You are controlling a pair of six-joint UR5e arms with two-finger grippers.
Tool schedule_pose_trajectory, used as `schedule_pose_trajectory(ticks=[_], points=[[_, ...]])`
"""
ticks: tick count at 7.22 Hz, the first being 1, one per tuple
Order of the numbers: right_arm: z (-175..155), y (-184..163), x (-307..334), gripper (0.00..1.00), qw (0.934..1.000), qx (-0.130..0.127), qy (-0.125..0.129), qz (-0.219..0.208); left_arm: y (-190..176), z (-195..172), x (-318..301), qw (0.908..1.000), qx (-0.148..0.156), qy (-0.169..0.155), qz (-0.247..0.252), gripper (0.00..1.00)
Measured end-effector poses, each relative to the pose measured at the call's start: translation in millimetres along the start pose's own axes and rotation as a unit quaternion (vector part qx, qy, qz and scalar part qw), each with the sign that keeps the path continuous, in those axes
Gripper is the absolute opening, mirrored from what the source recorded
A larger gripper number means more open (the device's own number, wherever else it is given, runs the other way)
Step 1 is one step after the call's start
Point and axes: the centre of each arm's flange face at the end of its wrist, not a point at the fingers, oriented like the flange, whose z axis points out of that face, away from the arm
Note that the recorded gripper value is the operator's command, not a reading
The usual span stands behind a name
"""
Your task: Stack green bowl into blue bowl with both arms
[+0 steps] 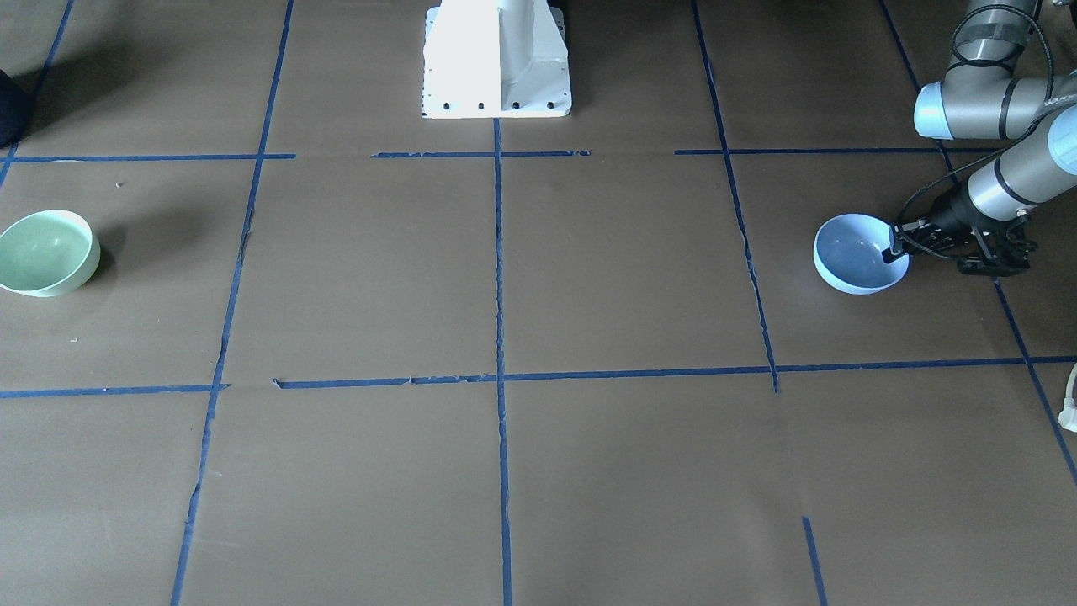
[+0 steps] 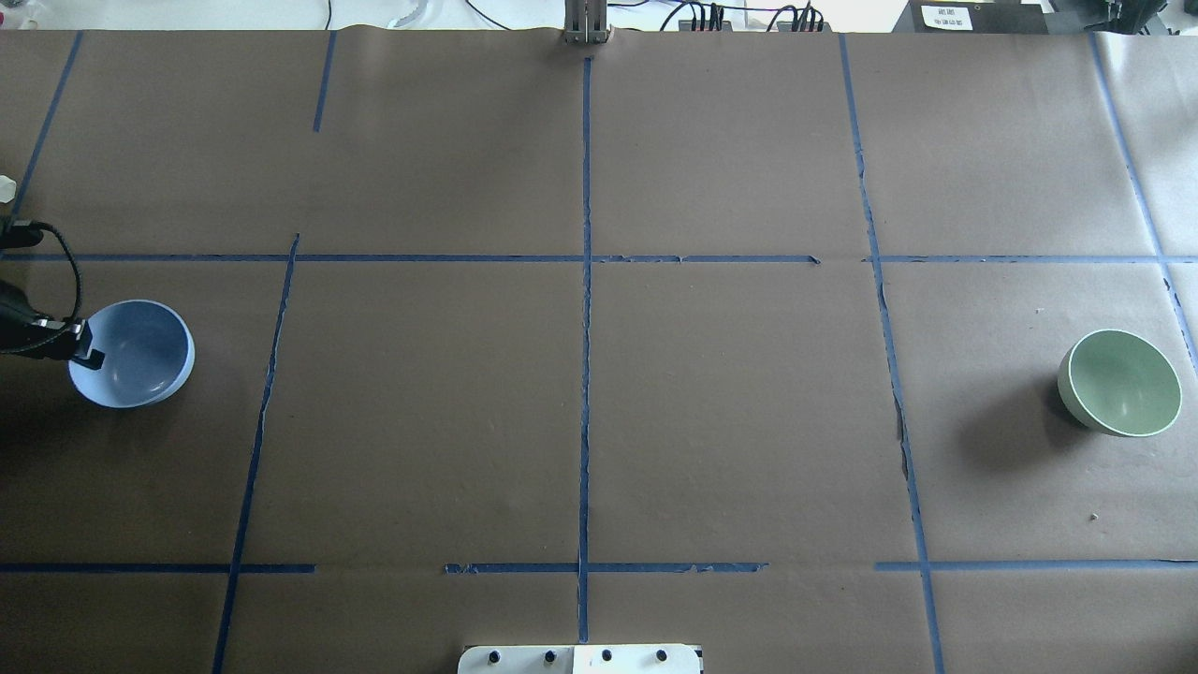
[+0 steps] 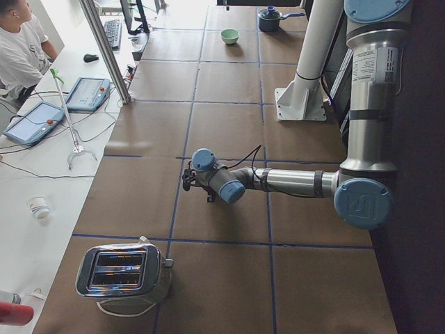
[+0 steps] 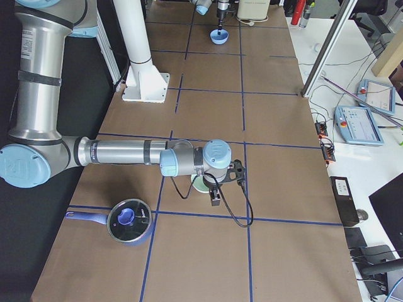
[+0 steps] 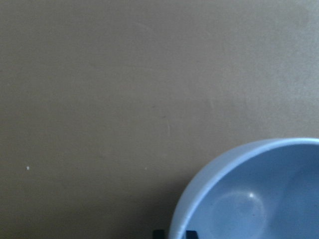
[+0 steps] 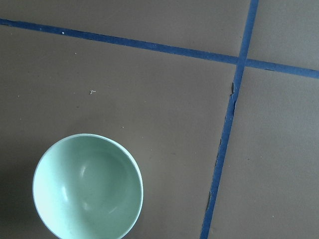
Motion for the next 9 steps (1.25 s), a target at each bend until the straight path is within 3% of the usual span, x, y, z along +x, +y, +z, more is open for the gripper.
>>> schedule_pose_trajectory(ticks=[2,4,6,9], points=[[-2,-1,-6,1.0,0.9998,0.003,-0.021,-0.002,-16,-12,146,0.9975,0.003,0.067,-0.025,0.0],[-3,-1,-8,1.0,0.9996,0.005,-0.028,-0.004,9,22,338,0.992,-0.02,0.108,-0.063,0.0],[-3,-1,-9,1.0,0.9996,0.005,-0.028,-0.005,38,57,459,0.9931,-0.003,0.093,-0.072,0.0],[-3,-1,-9,1.0,0.9995,0.005,-0.03,-0.004,40,96,482,0.9949,0.0,0.063,-0.079,0.02]])
